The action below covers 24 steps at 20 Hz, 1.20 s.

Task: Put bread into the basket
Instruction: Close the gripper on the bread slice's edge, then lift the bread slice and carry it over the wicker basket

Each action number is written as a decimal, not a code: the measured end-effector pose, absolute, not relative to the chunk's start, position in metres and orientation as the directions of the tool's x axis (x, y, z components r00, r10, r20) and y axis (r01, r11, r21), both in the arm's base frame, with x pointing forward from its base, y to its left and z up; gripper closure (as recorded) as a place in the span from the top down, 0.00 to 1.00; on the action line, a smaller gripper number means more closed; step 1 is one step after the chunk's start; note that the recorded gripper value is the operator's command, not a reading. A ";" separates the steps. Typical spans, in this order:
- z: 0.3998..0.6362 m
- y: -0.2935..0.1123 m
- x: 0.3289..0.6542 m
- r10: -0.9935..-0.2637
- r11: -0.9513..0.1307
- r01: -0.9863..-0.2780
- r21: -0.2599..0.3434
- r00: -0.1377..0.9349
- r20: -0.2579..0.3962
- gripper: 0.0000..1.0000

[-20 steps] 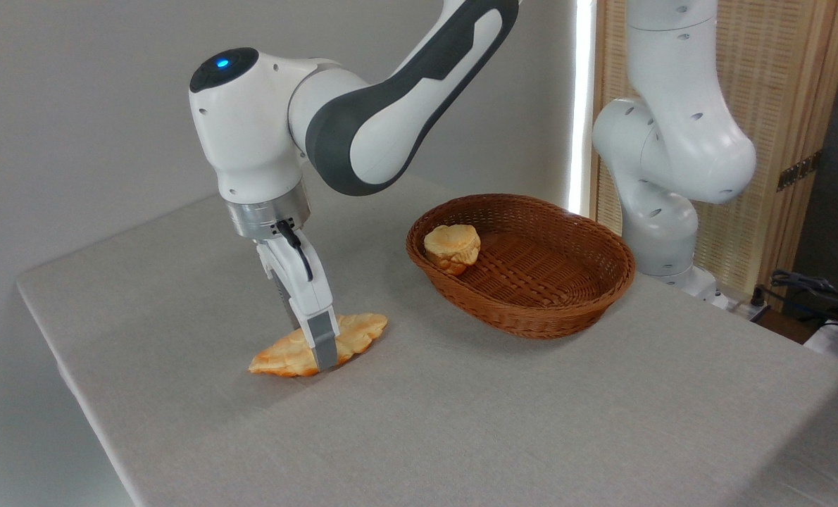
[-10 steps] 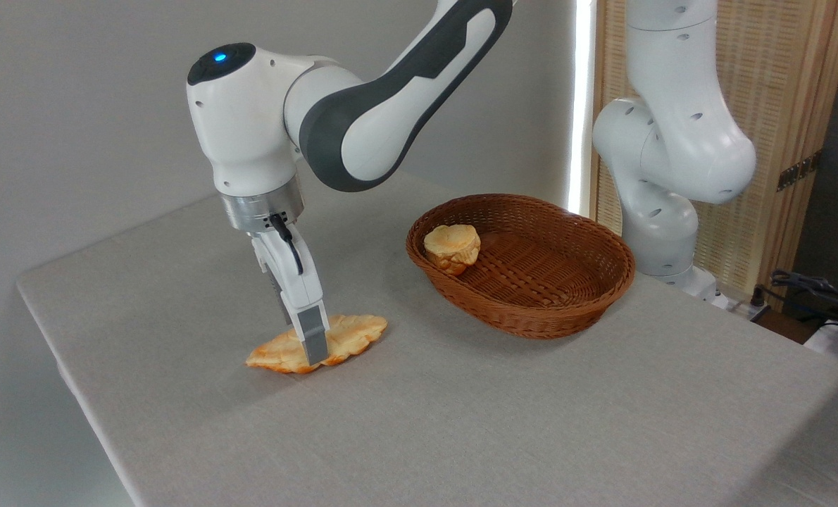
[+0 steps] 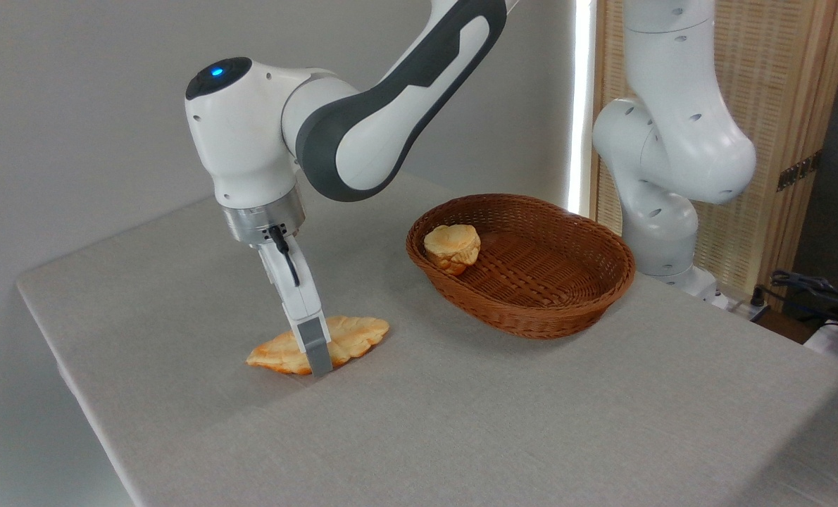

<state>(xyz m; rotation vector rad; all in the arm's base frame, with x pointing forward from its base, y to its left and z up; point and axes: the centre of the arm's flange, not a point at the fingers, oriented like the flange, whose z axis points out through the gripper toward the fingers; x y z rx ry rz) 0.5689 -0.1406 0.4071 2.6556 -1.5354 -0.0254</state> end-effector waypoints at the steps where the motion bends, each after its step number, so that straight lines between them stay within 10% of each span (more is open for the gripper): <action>1: 0.407 -0.141 0.569 -0.867 -0.496 -0.866 0.072 0.498 0.023 0.66; 13: 0.408 -0.141 0.569 -0.867 -0.495 -0.866 0.071 0.497 0.023 0.43; 24: 0.417 -0.136 0.570 -0.863 -0.502 -0.863 0.058 0.504 0.034 0.48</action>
